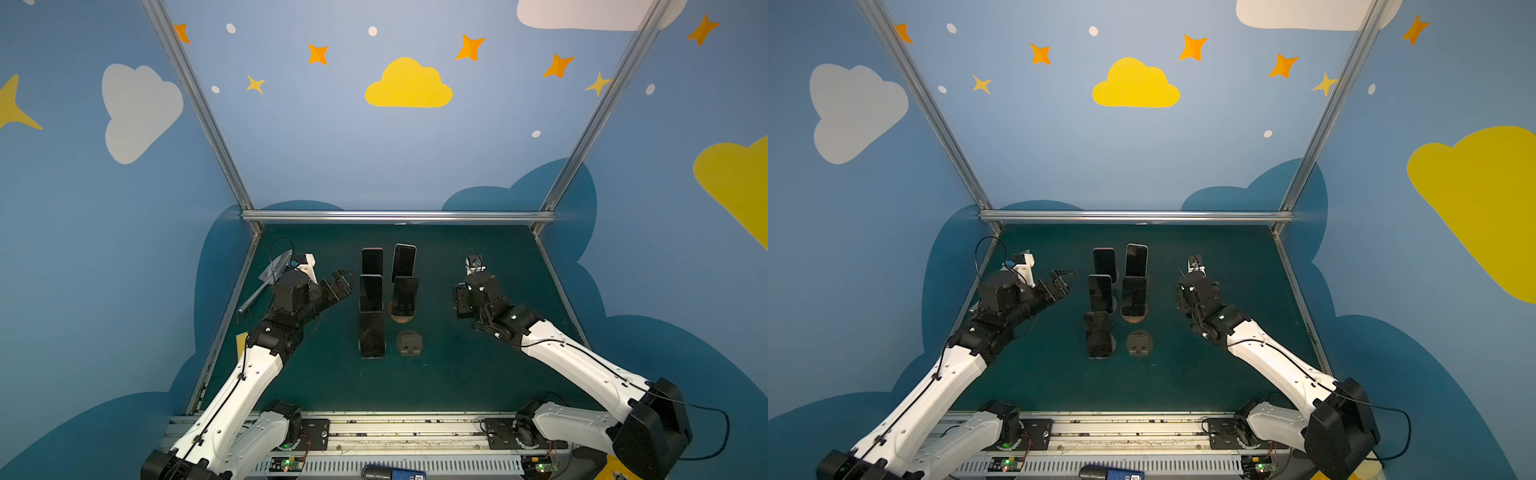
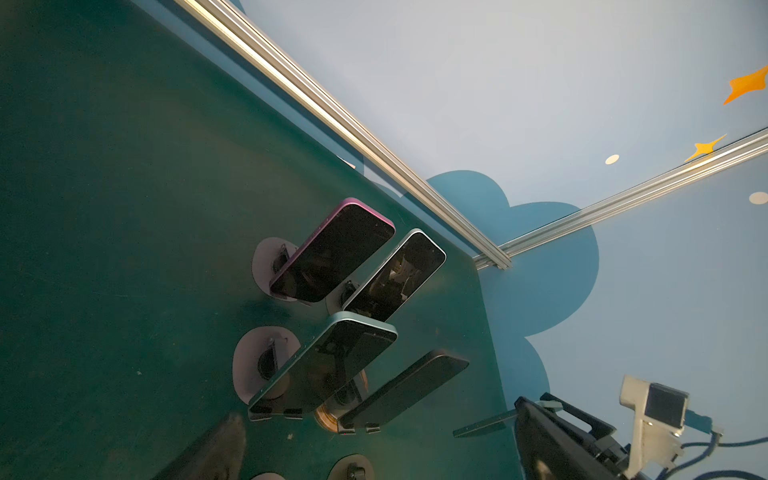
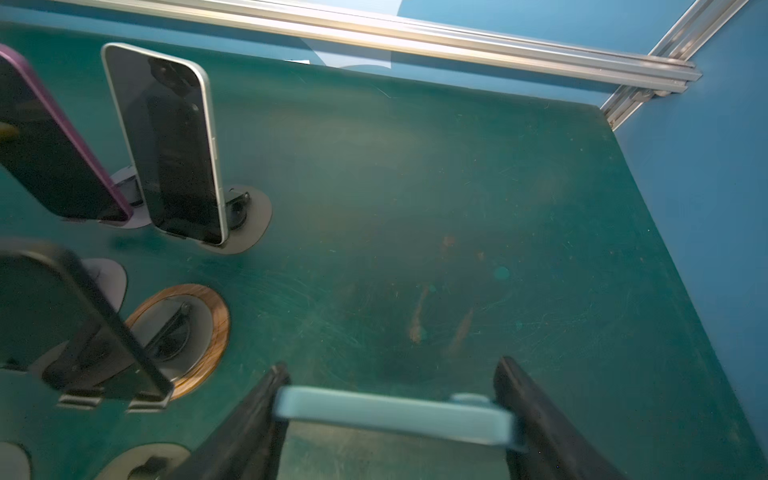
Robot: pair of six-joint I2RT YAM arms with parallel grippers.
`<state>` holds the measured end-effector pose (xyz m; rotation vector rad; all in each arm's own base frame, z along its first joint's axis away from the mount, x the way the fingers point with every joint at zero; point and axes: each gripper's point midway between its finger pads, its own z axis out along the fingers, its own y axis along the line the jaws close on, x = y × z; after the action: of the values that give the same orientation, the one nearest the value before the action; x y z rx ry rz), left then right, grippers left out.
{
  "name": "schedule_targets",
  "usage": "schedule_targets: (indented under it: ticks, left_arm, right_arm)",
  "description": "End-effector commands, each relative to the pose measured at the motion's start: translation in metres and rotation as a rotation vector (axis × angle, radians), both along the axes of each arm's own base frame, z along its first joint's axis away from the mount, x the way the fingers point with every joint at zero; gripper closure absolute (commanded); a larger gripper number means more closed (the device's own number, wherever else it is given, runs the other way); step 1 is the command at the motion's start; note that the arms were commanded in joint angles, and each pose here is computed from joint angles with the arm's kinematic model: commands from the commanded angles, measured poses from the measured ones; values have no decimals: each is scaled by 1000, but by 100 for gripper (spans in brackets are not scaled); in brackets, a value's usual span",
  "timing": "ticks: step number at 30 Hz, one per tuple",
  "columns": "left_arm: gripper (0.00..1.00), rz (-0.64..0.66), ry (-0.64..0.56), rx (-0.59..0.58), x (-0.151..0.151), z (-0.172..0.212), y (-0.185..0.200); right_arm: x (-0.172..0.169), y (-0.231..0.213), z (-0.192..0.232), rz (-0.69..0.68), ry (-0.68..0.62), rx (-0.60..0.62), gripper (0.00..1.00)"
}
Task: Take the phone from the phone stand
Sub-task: 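Carry the light-blue phone away from the stands with the right gripper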
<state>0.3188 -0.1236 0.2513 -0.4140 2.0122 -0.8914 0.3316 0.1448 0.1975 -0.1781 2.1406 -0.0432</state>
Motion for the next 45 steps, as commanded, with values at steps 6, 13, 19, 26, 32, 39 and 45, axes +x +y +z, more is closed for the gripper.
schedule_targets:
  ticks: [6, 13, 19, 26, 32, 39, 45]
  left_arm:
    - [0, 4, -57, 18, -1, 22, 2]
    - [0, 3, -59, 16, -2, 23, 2]
    - [0, 1, -62, 13, -2, 24, 1]
    - [0, -32, -67, 3, -4, 26, -4]
    - [0, -42, -55, -4, -3, 24, -7]
    - [0, -43, -54, -1, -3, 23, -8]
    - [0, -47, -58, -2, -4, 24, -9]
  right_arm:
    - [30, -1, 26, 7, -79, 83, 37]
    - [49, 0, 4, 2, -40, 101, 38]
    - [67, 9, 1, 26, -12, 124, 38]
    - [68, 10, -5, 23, 29, 121, 39]
    - [70, 4, -2, 5, 35, 114, 38]
    - [72, 2, -6, 10, 66, 108, 38]
    - [78, -4, -16, -8, 92, 114, 38]
